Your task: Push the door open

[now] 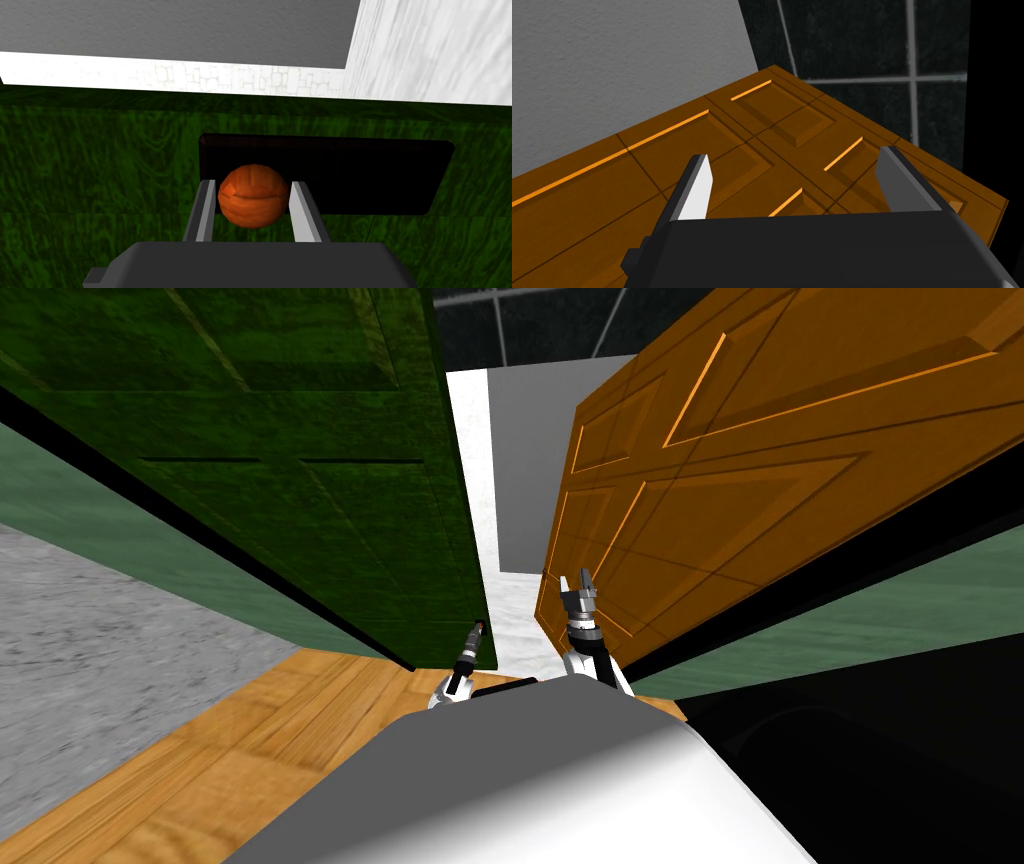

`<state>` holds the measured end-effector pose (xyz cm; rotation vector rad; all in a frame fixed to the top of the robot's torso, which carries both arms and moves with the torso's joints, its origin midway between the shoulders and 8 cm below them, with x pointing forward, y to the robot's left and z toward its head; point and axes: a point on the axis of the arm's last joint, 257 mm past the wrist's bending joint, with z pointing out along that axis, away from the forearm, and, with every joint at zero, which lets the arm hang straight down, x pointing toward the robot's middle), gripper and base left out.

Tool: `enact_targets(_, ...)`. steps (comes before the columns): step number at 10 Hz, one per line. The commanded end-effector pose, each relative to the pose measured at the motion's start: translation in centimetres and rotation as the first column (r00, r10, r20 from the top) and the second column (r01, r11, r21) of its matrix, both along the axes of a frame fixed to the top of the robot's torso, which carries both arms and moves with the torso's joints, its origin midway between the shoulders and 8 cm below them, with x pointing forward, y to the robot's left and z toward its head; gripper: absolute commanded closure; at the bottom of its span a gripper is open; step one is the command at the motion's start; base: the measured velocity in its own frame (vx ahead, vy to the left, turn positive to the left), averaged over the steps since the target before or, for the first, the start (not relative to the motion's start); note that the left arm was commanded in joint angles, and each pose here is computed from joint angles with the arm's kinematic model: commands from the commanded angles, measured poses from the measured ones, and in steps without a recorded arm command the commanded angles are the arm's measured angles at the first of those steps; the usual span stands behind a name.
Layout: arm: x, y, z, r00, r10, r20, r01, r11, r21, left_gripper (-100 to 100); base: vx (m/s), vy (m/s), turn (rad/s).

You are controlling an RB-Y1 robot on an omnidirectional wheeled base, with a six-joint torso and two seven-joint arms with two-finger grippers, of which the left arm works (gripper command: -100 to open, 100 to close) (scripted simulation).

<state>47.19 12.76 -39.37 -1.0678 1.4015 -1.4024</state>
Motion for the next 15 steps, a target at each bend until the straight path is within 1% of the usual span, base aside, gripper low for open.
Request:
enact_targets(1,0.0,0.0,0.1,1.0,0.001,0.003,-0.001,1.0,-0.002,100,0.0,0.0,0.0)
enact_targets(2,0.2,1.5,-0.1,0.9998,0.022,0.002,-0.022,0.9996,0.017,100,0.108,-0.02,0.032)
enact_targets(3,0.4,2.1,0.0,0.9995,0.032,0.004,-0.032,0.9992,0.024,100,0.159,-0.052,0.057)
enact_targets(4,0.3,2.1,-0.2,0.9995,0.032,0.001,-0.032,0.9992,0.025,100,0.123,-0.056,0.028)
enact_targets(5,0.6,3.4,0.0,0.9984,0.055,0.008,-0.056,0.9977,0.038,100,0.147,-0.082,0.05)
enact_targets(6,0.7,3.8,0.0,0.998,0.062,0.009,-0.062,0.9972,0.041,100,0.164,-0.082,0.073)
enact_targets(8,1.0,5.3,0.1,0.9958,0.09,0.014,-0.091,0.9944,0.054,100,0.182,-0.025,0.115)
enact_targets(9,0.8,4.7,-0.2,0.9968,0.08,0.007,-0.08,0.9958,0.044,-100,-0.027,-0.033,0.102)
enact_targets(13,1.0,4.5,0.0,0.9961,0.088,0.003,-0.088,0.9957,0.028,-100,-0.219,-0.05,0.042)
enact_targets(15,1.2,3.9,0.2,0.9957,0.093,-0.001,-0.093,0.9956,0.007,-100,-0.238,-0.072,0.063)
